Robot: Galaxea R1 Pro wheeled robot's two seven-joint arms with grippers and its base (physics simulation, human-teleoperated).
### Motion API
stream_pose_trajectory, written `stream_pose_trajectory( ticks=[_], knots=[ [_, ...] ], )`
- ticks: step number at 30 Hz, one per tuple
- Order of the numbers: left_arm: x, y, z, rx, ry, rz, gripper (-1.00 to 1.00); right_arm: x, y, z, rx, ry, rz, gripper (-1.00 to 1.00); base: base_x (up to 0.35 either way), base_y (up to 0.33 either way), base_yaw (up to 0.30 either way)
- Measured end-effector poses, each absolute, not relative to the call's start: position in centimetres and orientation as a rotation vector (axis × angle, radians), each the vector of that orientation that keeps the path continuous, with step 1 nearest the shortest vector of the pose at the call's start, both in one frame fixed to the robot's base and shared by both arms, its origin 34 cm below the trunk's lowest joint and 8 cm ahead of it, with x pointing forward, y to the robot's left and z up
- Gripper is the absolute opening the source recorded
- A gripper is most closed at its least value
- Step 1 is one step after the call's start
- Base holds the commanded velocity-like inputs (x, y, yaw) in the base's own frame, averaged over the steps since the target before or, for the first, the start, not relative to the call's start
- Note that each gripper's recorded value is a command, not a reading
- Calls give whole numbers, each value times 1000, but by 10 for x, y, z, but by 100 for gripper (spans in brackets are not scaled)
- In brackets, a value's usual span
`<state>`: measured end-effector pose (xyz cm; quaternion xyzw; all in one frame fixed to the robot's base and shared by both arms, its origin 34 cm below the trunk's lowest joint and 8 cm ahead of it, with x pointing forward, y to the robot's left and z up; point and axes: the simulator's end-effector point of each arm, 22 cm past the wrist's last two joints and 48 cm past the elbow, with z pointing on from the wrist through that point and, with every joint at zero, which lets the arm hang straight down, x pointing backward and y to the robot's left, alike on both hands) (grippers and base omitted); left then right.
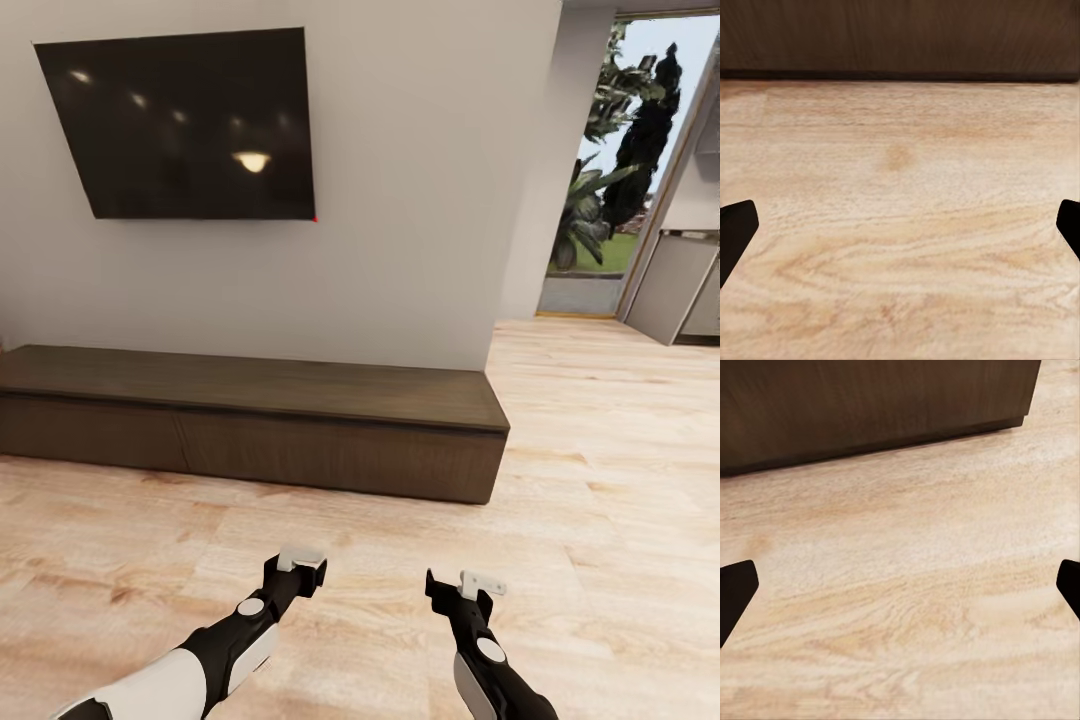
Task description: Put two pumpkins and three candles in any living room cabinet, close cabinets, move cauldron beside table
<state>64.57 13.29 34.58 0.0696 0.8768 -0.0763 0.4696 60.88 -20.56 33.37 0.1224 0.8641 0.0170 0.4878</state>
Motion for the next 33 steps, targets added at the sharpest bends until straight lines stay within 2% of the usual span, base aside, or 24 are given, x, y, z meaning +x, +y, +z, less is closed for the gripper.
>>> stream_pose_trajectory(
  ticks=[33],
  knots=[
    [663, 136, 423, 167, 2047, -170, 100, 626, -204, 406, 287, 1994, 57, 100, 0, 0, 0]
  ],
)
